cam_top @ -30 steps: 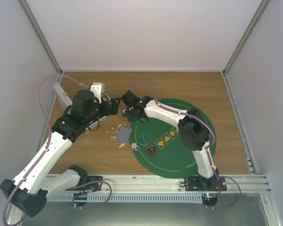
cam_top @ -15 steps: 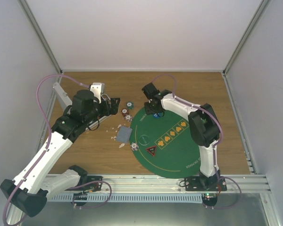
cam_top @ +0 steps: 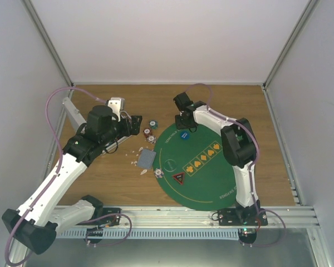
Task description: Distribute texas hold em gaming equipment
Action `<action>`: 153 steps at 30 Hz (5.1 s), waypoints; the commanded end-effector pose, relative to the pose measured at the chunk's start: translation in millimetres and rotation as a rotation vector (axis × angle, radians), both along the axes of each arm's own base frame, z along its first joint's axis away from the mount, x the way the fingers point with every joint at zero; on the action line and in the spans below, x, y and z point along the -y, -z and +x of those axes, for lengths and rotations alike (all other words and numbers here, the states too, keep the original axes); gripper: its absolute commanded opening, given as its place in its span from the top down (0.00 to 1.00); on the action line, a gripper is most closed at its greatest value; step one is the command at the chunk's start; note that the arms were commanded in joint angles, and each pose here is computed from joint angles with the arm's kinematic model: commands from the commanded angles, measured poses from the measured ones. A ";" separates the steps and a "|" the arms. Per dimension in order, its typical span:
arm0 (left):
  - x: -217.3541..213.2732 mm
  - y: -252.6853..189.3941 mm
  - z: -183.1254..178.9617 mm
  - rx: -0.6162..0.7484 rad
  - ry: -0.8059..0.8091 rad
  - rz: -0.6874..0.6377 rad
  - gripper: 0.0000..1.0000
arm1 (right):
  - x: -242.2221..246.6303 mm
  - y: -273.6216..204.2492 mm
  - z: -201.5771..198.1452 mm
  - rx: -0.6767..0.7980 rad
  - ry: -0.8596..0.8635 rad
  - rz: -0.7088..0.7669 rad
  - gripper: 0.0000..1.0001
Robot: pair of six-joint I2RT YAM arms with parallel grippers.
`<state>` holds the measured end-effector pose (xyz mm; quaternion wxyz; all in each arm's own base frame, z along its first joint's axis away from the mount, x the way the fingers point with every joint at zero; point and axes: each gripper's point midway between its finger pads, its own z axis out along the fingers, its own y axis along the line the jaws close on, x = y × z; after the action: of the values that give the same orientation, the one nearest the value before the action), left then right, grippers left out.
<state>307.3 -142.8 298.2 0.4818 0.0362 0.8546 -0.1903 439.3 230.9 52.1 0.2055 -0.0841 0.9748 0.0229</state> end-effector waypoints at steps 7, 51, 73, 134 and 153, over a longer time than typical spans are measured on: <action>1.1 -13.0 7.9 0.046 0.000 -0.010 0.01 | 11.5 12.5 22.6 -0.010 0.008 -0.012 0.56; 2.0 -13.3 4.3 0.034 0.001 -0.047 0.01 | -139.9 -18.2 -68.8 0.031 -0.367 0.112 0.18; 1.4 -10.7 4.1 0.027 -0.002 -0.049 0.01 | -156.8 27.0 -66.4 -0.004 -0.426 0.015 0.28; 4.3 -12.9 1.0 0.029 0.017 -0.065 0.01 | -134.3 51.3 -96.7 -0.082 -0.447 -0.070 0.63; 3.2 -13.5 0.5 0.032 0.012 -0.066 0.01 | -155.4 -8.0 -75.7 0.043 -0.403 0.031 0.64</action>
<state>305.6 -148.0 297.3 0.4716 0.0348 0.8554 -0.2114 363.0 379.0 23.2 0.1934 -0.2801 0.9381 0.0634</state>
